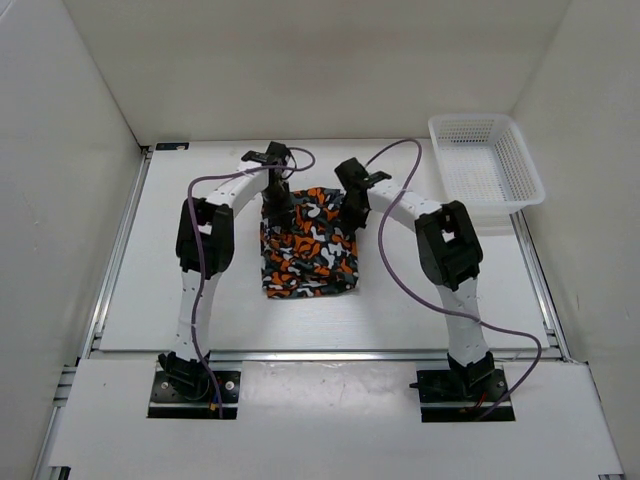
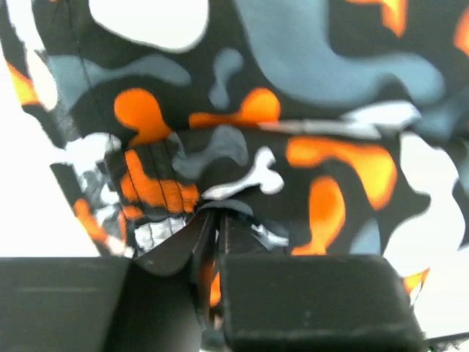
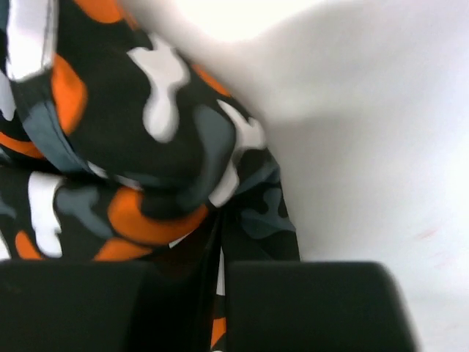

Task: Fold and stack the shorts
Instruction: Fold the shorts

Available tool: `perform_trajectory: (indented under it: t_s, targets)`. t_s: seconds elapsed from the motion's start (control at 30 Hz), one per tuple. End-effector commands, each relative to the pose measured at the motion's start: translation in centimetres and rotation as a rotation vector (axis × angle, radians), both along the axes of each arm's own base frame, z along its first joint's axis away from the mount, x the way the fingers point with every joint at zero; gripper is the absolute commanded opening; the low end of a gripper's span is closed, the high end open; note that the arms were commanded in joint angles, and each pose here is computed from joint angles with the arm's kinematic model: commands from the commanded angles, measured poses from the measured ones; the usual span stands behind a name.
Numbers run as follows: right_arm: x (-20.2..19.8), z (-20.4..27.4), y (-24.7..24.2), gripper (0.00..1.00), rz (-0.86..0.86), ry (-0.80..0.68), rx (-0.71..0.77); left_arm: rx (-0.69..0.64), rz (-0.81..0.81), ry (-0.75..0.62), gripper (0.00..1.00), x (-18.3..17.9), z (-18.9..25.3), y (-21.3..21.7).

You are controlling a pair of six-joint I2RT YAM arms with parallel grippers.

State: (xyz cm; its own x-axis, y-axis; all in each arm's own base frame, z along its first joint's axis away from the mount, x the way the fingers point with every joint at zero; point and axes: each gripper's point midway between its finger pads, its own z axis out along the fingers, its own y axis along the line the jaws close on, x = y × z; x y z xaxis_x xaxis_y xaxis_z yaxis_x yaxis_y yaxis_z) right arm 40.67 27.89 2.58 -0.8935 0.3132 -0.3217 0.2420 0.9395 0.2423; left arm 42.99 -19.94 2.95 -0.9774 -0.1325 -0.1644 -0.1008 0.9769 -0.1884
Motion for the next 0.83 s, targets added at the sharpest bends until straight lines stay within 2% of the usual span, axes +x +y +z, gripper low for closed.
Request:
perform_trajectory:
  t_s: [0.0, 0.03, 0.07, 0.13, 0.17, 0.2, 0.27, 0.3, 0.33, 0.37, 0.4, 0.47, 0.5, 0.53, 0.6, 0.67, 0.7, 0.77, 0.8]
  targets:
    - [3.2, 4.2, -1.9, 0.15, 0.001, -0.099, -0.016, -0.013, -0.045, -0.117, 0.22, 0.5, 7.2, -0.9]
    - [3.5, 6.7, -1.8, 0.23, 0.021, -0.148, 0.000, -0.008, -0.053, -0.147, 0.22, 0.6, 8.7, -0.7]
    - [3.5, 8.0, -2.1, 0.49, 0.076, -0.182, -0.016, -0.013, -0.051, -0.203, 0.22, 0.7, 11.9, 0.1]
    - [3.2, 11.8, -2.8, 0.79, 0.131, -0.257, -0.033, -0.030, -0.045, -0.265, 0.20, 0.6, 15.1, 1.0]
    - [2.8, 13.0, -3.6, 0.87, 0.153, -0.278, -0.064, -0.044, -0.032, -0.284, 0.20, 0.2, 16.7, 1.7]
    - [2.2, 13.9, -5.0, 0.96, 0.138, -0.282, -0.117, -0.070, -0.030, -0.362, 0.20, -0.5, 20.4, 2.0]
    - [0.2, 16.1, -7.4, 1.00, 0.117, -0.311, -0.163, -0.085, -0.013, -0.415, 0.21, -1.7, 23.1, 3.2]
    - [-0.6, 16.6, -8.3, 1.00, 0.103, -0.322, -0.181, -0.092, -0.011, -0.462, 0.22, -3.4, 25.3, 4.2]
    - [-2.0, 19.1, -9.5, 1.00, 0.084, -0.377, -0.173, -0.100, -0.010, -0.487, 0.22, -4.3, 26.2, 4.5]
    - [-3.5, 17.5, -11.5, 1.00, 0.063, -0.350, -0.240, -0.097, -0.004, -0.512, 0.22, -5.2, 26.9, 5.0]
    - [-5.1, 19.2, -12.9, 1.00, 0.032, -0.390, -0.236, -0.104, -0.003, -0.535, 0.22, -7.4, 27.7, 5.8]
    - [-7.3, 19.0, -15.0, 1.00, 0.004, -0.382, -0.277, -0.119, 0.038, -0.587, 0.24, -9.0, 28.3, 6.5]
    - [-9.0, 19.0, -17.0, 1.00, -0.045, -0.390, -0.301, -0.149, 0.051, -0.655, 0.24, -11.2, 30.2, 7.2]
    - [-10.4, 18.7, -18.1, 1.00, -0.058, -0.373, -0.325, -0.142, 0.061, -0.614, 0.25, -12.5, 27.8, 7.6]
    - [-12.5, 19.6, -19.7, 1.00, -0.089, -0.405, -0.323, -0.198, 0.060, -0.645, 0.31, -14.7, 28.0, 7.5]
    - [-14.2, 17.8, -21.2, 1.00, -0.098, -0.382, -0.350, -0.230, 0.080, -0.661, 0.43, -17.7, 27.5, 8.2]
    - [-14.9, 18.1, -21.6, 1.00, -0.104, -0.403, -0.337, -0.237, 0.088, -0.664, 0.59, -18.4, 27.3, 8.5]
    - [-16.1, 16.7, -22.2, 1.00, -0.102, -0.368, -0.353, -0.251, 0.097, -0.686, 0.71, -20.3, 26.9, 9.0]
    - [-16.4, 16.7, -22.1, 1.00, -0.111, -0.370, -0.331, -0.261, 0.107, -0.691, 0.85, -20.8, 26.8, 9.1]
